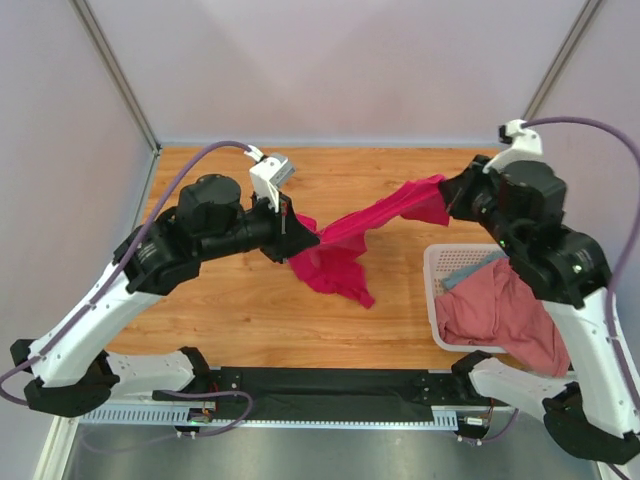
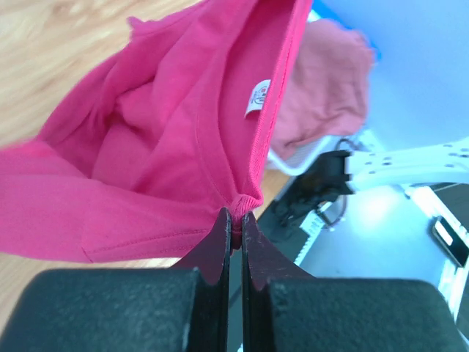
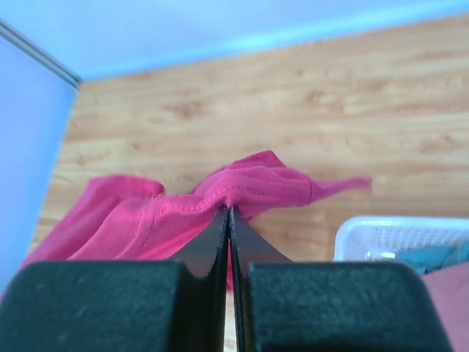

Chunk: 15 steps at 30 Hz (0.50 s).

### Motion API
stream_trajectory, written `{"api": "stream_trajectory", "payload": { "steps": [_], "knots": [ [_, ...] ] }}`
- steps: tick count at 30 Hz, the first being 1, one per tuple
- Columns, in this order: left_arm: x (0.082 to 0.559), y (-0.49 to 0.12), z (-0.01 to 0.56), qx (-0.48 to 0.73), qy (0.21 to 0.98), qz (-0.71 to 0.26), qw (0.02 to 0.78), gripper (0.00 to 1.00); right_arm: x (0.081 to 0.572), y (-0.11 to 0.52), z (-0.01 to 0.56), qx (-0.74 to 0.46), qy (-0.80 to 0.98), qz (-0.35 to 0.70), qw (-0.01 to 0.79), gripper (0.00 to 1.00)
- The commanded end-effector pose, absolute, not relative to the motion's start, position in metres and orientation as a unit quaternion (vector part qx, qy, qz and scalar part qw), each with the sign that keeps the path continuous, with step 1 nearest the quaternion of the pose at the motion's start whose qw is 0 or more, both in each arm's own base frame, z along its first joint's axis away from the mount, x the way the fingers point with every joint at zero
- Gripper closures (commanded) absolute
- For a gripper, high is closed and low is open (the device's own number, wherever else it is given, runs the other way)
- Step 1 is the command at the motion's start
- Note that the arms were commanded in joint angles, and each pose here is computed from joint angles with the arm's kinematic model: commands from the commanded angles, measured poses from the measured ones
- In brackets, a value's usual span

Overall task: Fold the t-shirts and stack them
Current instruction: Flatten the tshirt out

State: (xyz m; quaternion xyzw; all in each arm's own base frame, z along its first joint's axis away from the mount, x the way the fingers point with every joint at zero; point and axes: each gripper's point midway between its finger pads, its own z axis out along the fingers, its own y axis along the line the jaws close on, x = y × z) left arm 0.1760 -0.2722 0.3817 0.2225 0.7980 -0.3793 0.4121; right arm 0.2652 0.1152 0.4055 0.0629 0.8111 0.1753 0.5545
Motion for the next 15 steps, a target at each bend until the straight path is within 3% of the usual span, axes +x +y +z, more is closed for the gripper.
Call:
{"api": "stream_trajectory", "payload": {
  "steps": [1, 11, 15],
  "knots": [
    [0.158, -0.27, 0.418, 0.218, 0.774, -0.39, 0.449, 1.0, 0.256, 0.091, 0.451, 0.076, 0.77, 0.158, 0.613, 1.0],
    [0.146, -0.261, 0.549, 0.214, 0.676, -0.456, 0.538, 1.0, 0.226, 0.062, 0.564, 0.083, 0.665, 0.175, 0.721, 1.0],
    [0.18, -0.242, 0.553, 0.178, 0.696, -0.366, 0.592, 1.0, 0.267, 0.086, 0.577, 0.051, 0.659, 0.161, 0.733, 1.0]
  ]
}}
